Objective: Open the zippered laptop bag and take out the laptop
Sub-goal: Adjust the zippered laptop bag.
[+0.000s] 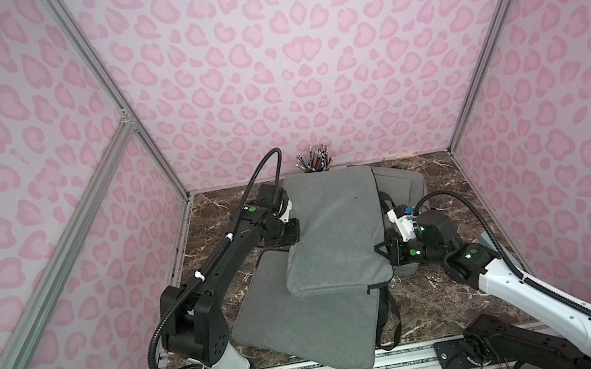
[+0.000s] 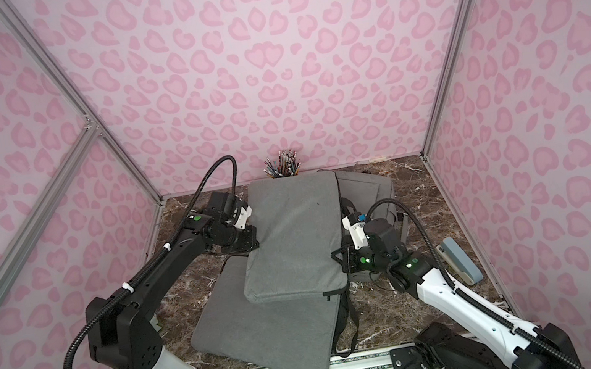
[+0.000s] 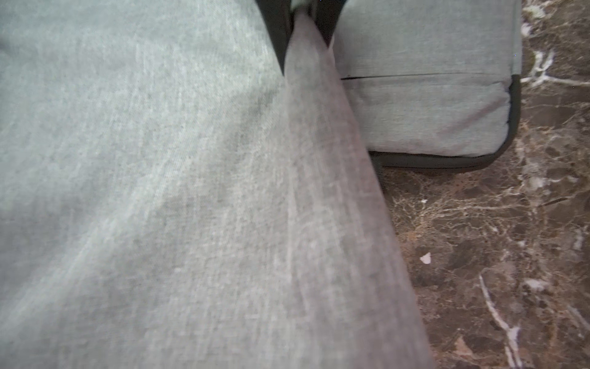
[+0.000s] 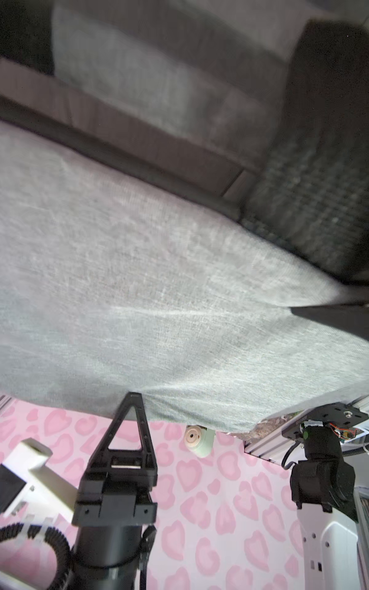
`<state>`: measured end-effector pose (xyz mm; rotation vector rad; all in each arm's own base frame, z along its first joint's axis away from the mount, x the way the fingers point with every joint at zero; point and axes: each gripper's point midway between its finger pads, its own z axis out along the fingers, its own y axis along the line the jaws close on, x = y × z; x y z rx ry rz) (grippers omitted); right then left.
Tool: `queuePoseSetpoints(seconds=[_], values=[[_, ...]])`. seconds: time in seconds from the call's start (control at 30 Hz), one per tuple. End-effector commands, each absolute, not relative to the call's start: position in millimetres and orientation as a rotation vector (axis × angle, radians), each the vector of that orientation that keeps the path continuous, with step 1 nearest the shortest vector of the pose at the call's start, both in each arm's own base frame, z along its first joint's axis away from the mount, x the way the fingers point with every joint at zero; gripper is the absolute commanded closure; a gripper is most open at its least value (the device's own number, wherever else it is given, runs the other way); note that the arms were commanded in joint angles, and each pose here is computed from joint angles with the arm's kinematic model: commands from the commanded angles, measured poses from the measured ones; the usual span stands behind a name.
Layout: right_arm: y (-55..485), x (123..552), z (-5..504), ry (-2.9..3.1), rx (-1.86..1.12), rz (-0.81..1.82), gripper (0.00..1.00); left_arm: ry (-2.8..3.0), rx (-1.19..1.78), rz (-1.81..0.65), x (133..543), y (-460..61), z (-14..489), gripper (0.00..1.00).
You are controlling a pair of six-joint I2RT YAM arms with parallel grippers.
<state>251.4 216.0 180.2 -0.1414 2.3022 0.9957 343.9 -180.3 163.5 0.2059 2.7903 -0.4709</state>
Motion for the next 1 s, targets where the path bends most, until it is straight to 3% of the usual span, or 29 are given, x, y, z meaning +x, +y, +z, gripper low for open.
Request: queuePoseSetpoints(seconds=[0.0, 0.4, 0.73, 0.87, 0.97], values=[[248, 257, 208, 2.177, -0.173, 1.115, 1.0, 2.746, 0.218, -0.365, 361, -156, 173, 0.98], [338, 239, 181, 2.231, -0.175, 1.278, 1.0, 2.86, 0.049, -0.112, 381, -67, 128, 0.98], [370, 219, 140, 2.325, -0.216, 1.278, 1.0, 2.967, 0.004, -0.022, 379, -48, 92, 0.94], [367, 216, 132, 2.353, -0.228, 1.249, 0.84, 3.021, -0.002, 0.008, 376, -44, 78, 0.9], [360, 216, 131, 2.367, -0.237, 1.193, 0.66, 3.024, -0.005, 0.038, 377, -40, 77, 0.82]])
